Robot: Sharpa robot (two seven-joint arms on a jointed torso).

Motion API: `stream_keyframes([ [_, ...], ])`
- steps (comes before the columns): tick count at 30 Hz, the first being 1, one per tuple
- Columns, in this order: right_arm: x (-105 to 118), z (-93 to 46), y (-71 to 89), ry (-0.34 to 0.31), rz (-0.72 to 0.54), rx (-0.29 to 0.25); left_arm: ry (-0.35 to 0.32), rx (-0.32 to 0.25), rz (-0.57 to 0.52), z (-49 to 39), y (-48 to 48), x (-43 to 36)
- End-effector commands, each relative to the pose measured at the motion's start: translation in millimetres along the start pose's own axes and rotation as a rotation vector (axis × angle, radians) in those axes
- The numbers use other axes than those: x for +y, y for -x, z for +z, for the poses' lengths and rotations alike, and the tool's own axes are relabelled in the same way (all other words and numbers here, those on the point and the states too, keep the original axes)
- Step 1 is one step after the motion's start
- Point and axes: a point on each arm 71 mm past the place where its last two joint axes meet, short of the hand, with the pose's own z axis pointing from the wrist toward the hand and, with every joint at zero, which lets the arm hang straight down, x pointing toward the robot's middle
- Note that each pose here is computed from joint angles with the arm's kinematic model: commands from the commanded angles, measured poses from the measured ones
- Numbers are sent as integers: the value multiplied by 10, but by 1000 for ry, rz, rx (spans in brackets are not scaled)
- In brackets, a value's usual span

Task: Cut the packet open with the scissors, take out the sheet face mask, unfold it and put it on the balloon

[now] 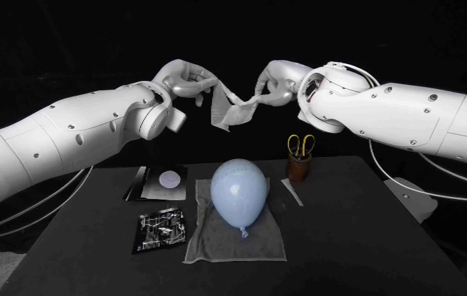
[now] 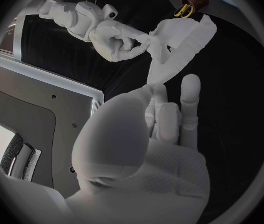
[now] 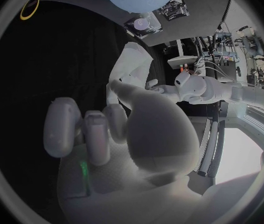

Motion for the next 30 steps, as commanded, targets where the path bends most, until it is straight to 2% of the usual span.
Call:
stream_keyframes([
  [1,28,-42,18,33,108,-67,-12,10,1,1,-19,-19],
  [4,-23,-16,-24,9,153,-43,22,35,-3,-26,-104,100],
  [5,-21,-32,-39,14,166,-44,15,38,-12,-43,-136,110],
  [8,-46,-61,-57,18,206,-72,21,36,-30,-94,-196,203],
  [11,-122,-44,-146,-15,242,-33,49,56,-44,-131,-275,315],
  [15,-120,-97,-197,1,269,-58,29,48,-53,-155,-302,300],
  [17,-132,-86,-219,-8,277,-43,43,71,-54,-167,-349,332],
  [19,-103,-105,-258,6,284,-36,32,78,-60,-185,-382,315],
  [22,-98,-127,-243,15,288,-65,19,61,-67,-202,-362,301],
  [25,-116,-114,-255,5,301,-40,31,68,-69,-205,-356,320],
  [28,-98,-154,-248,24,308,-66,6,54,-75,-204,-344,258],
  [30,-115,-139,-267,13,317,-41,15,71,-76,-199,-361,254],
])
